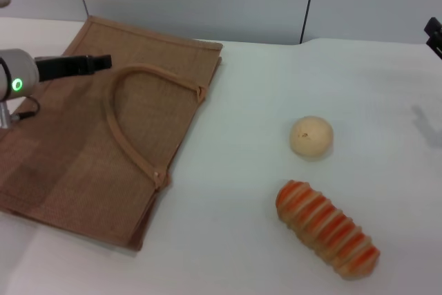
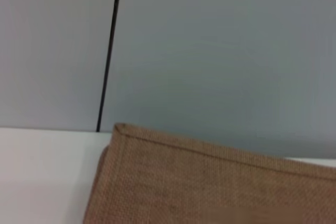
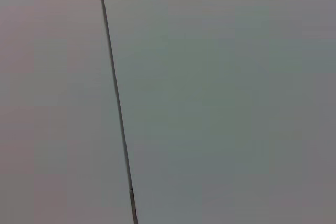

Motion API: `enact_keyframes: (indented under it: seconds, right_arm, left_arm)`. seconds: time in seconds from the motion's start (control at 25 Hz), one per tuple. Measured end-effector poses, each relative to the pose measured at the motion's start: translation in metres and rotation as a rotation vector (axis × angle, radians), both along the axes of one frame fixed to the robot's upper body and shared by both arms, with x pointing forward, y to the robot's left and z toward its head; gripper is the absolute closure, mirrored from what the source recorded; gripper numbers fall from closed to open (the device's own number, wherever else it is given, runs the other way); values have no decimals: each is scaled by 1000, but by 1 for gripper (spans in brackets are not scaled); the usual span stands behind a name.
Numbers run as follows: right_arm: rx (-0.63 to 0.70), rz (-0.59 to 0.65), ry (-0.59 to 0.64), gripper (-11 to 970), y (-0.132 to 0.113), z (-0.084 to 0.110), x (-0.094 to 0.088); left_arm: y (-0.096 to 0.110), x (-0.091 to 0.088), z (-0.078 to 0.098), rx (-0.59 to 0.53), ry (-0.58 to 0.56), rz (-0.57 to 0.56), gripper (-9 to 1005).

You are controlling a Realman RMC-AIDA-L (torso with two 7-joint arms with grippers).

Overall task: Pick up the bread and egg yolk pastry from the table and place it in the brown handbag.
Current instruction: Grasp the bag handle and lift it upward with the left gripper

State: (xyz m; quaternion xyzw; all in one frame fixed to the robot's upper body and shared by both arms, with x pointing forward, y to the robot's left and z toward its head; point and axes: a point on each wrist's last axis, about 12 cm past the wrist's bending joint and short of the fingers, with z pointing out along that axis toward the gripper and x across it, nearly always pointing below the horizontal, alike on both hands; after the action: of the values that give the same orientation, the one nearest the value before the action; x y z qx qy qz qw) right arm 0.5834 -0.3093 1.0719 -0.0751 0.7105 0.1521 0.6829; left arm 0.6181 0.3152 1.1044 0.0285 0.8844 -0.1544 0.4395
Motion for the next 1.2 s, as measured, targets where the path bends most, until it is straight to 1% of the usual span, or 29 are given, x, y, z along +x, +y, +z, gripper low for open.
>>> enact_keyframes:
  seconds: [0.2, 0.44, 0.56, 0.68, 0.72, 0.92, 1.2]
  right_arm:
    - [0, 0, 0, 246, 0, 0, 0]
    - [0, -2, 0, 246, 0, 0, 0]
    - [0, -3, 1, 246, -1, 0, 0]
    - [1, -4, 1, 246, -1, 0, 0]
    - [1, -4, 1, 246, -1, 0, 0]
    - [1, -4, 1, 245, -1, 0, 0]
    - [2, -4, 0, 245, -1, 0, 0]
  left_arm:
    - [-5, 2, -8, 13, 38, -12, 338]
    - [-3, 6, -18, -25, 103, -27, 339]
    - [0, 8, -19, -40, 124, -43, 339]
    - [-3, 13, -19, -31, 166, -79, 339]
    - [-3, 13, -19, -31, 166, -79, 339]
    - [-1, 20, -22, -25, 236, -83, 339]
    - [-1, 23, -22, -31, 250, -78, 339]
